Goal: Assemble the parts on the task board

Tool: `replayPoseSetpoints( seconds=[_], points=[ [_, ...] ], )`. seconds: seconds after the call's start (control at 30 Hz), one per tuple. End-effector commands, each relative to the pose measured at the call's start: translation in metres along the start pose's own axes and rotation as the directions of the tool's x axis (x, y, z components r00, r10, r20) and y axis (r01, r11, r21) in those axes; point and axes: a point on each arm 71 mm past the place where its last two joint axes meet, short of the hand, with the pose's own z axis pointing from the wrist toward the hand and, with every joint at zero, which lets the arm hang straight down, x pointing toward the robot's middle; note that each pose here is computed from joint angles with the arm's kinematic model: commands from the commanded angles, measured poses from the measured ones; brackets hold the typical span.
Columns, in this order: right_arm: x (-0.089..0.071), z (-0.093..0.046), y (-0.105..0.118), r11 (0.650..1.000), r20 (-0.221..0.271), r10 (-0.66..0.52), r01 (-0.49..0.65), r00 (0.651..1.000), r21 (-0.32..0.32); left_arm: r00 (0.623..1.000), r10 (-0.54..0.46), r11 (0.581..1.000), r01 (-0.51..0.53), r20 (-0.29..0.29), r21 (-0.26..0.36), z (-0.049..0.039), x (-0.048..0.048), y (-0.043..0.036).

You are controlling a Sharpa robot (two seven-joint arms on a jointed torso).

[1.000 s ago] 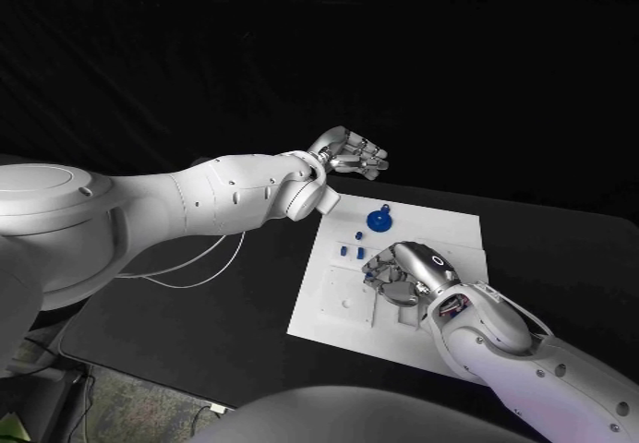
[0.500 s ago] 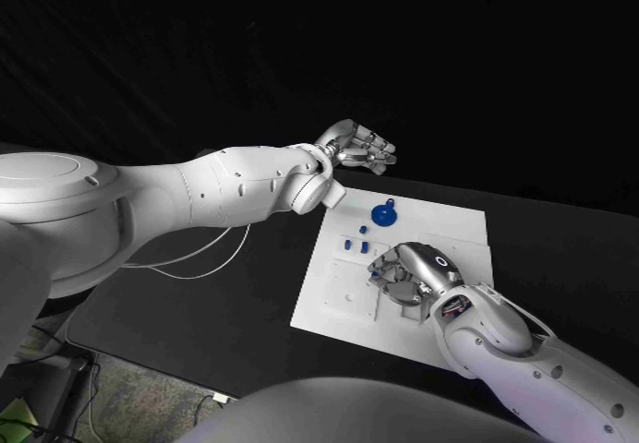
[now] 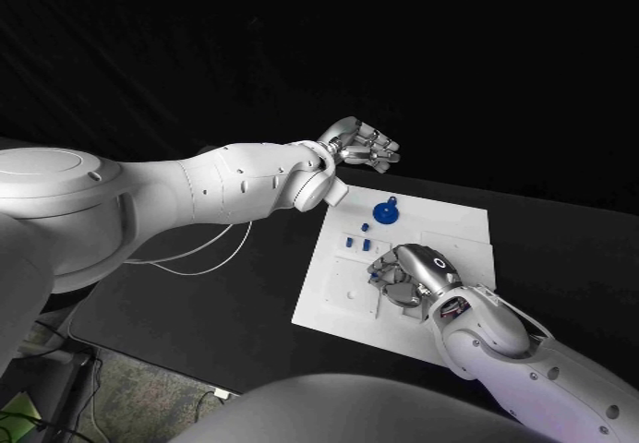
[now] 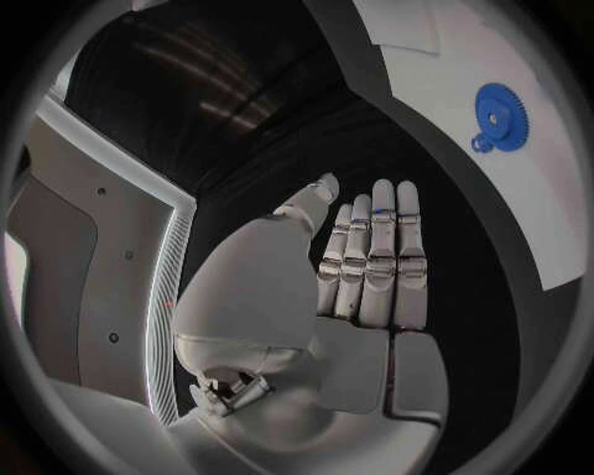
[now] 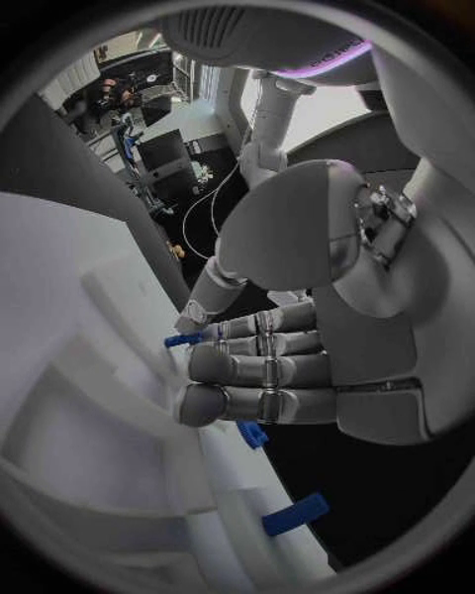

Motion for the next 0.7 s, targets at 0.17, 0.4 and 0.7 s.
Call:
replayPoseSetpoints(
  seconds=[0.17, 0.4, 0.7],
  points=[
    [0.0023, 0.0, 0.0002, 1.0, -0.006, -0.018, 0.018, 1.0, -0.004, 1.0, -0.009, 1.0, 0.009, -0.021, 0.011, 0.0008, 0.0029, -0.0024],
    [0.004, -0.0002, -0.0004, 1.0, -0.016, -0.031, 0.031, 0.999, 0.0, 1.0, -0.01, 1.0, 0.01, -0.025, 0.009, 0.001, 0.0036, -0.0024],
    [0.0093, -0.0016, 0.0011, 0.997, -0.04, -0.072, 0.073, 0.997, 0.002, 0.999, -0.012, 1.0, 0.012, -0.031, 0.007, 0.0016, 0.0048, -0.0024]
  ],
)
